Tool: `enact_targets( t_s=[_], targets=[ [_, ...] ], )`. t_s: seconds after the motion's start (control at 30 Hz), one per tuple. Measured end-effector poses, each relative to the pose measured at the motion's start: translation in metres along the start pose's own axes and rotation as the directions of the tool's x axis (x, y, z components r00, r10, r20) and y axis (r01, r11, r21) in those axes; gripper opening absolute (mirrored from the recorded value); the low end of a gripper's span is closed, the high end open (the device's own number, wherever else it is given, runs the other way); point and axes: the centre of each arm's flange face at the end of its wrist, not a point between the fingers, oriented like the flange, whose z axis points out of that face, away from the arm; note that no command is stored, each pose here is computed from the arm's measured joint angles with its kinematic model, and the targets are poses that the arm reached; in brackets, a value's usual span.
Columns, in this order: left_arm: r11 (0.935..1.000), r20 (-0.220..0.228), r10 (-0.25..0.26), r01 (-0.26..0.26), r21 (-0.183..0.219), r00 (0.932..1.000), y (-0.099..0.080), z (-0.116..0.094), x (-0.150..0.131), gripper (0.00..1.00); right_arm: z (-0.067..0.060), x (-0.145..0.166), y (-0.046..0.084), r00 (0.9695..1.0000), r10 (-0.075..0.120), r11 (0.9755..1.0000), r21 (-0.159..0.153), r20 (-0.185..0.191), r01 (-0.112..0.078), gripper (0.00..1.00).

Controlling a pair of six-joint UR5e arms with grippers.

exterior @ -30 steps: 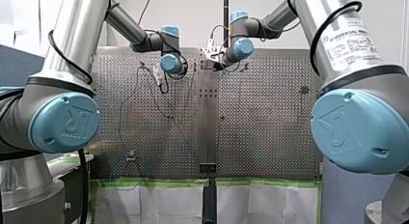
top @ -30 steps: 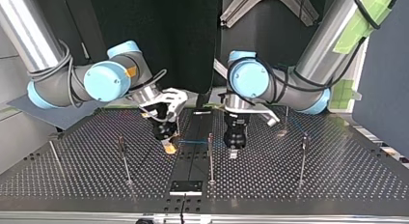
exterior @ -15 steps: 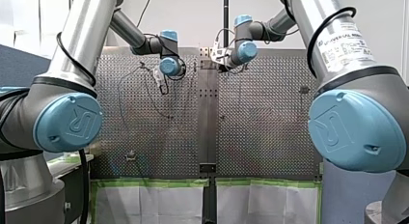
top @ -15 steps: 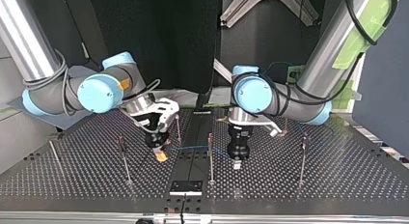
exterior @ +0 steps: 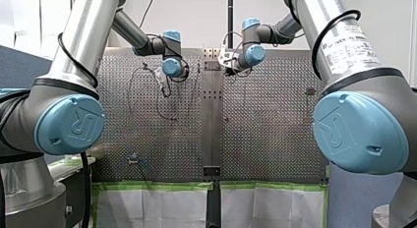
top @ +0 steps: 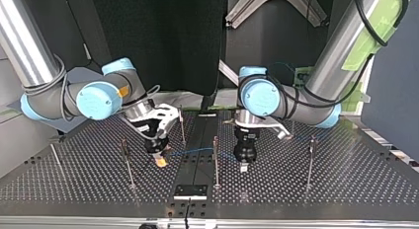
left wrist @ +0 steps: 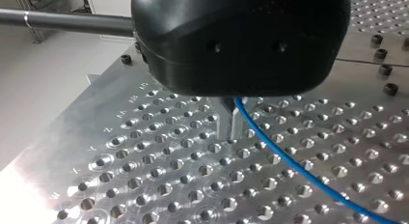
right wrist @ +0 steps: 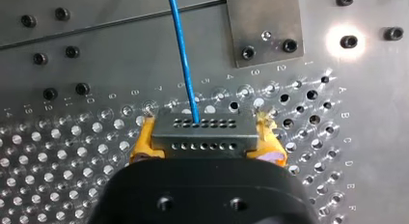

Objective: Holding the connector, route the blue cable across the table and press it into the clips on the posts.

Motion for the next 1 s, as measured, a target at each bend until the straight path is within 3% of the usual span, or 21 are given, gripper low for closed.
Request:
enact_targets(
  t_s=[0.07, 0.1, 0.13, 0.2, 0.23, 0.63, 1.0],
  targets=[
    [1.0, -0.013, 0.002, -0.002, -0.002, 0.9999, -0.001, -0.002, 0.001, 0.62, 0.0, 0.0, 0.0, 1.0, 0.0, 1.0, 0.0, 0.0, 0.0, 0.0],
    [1.0, -0.019, 0.003, -0.003, -0.003, 0.9998, -0.001, -0.003, 0.002, 0.62, 0.0, 0.0, 0.0, 1.0, -0.001, 1.0, 0.0, 0.001, 0.001, 0.0],
    [1.0, -0.024, 0.005, -0.005, -0.004, 0.9997, -0.001, -0.004, 0.003, 0.76, 0.0, 0.0, 0.0, 1.0, -0.001, 1.0, 0.0, 0.001, 0.001, 0.0],
    [0.9999, -0.039, 0.008, -0.008, -0.009, 0.9992, -0.001, -0.005, 0.004, 0.76, 0.0, 0.0, 0.001, 1.0, -0.001, 1.0, 0.0, 0.001, 0.001, 0.0],
    [0.9999, -0.044, 0.009, -0.01, -0.012, 0.999, -0.001, -0.006, 0.005, 1.0, 0.0, 0.0, 0.001, 1.0, -0.002, 1.0, 0.0, 0.002, 0.002, 0.0],
    [0.9987, -0.121, 0.033, -0.038, -0.035, 0.992, -0.005, -0.027, -0.002, 1.0, -0.003, 0.006, 0.001, 1.0, -0.003, 1.0, 0.0, -0.005, 0.003, 0.0],
    [0.9987, -0.18, 0.045, -0.048, -0.015, 0.9827, -0.015, -0.073, -0.012, 1.0, -0.011, 0.024, 0.002, 0.9997, -0.002, 1.0, -0.009, -0.026, 0.002, 0.0]
  ],
)
